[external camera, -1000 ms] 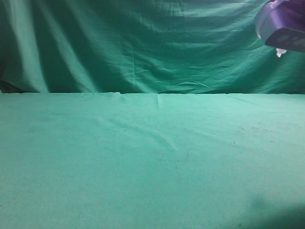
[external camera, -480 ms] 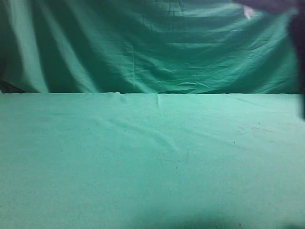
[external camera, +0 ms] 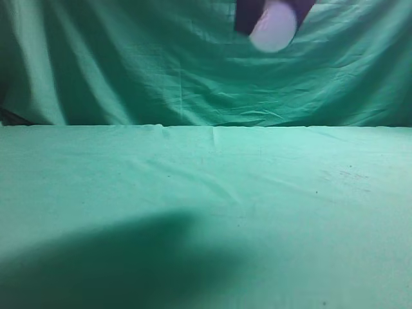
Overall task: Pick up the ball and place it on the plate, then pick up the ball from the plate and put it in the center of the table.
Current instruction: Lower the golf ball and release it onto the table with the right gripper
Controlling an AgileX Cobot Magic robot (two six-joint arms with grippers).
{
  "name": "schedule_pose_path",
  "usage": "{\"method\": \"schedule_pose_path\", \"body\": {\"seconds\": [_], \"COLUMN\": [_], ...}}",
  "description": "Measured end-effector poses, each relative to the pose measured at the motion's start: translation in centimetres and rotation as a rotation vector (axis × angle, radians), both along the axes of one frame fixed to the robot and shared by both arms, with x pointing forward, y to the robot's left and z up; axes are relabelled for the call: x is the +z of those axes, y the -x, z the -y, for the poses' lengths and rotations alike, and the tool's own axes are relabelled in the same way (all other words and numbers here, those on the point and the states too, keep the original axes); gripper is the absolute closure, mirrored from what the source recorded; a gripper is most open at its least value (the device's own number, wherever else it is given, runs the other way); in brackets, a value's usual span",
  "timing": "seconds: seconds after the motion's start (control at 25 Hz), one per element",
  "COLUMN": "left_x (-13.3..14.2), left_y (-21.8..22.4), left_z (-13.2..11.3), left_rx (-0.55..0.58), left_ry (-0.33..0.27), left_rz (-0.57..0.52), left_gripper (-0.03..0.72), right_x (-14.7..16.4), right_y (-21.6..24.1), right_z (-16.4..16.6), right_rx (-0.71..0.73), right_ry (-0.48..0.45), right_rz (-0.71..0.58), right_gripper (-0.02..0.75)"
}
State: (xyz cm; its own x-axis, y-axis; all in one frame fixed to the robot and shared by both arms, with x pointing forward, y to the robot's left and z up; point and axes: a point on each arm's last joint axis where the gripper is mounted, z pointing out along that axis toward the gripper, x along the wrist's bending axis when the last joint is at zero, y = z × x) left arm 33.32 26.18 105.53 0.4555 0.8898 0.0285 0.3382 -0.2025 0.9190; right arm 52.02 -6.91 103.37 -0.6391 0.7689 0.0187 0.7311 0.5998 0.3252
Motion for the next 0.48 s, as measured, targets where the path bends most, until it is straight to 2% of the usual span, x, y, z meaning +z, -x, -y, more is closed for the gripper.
{"method": "schedule_pose_path", "body": {"seconds": [0.2,0.48], "left_x": [-0.2,-0.2], "left_y": [0.0,0.0], "left_z": [-0.1,-0.2], "left_rx": [0.016,0.016], "left_ry": [-0.002,-0.003], "left_rz": [0.021,0.023], "left_gripper": [0.688,0.688], "right_x": [-4.2,-7.9], "right_y": [-3.1,-6.0], "right_z": [-2.5,-4.8], "right_rx": [0.010,0.029], "right_ry": [-0.015,-0.055], "right_rz": [0.020,0.089], "right_gripper": [0.408,0.408]}}
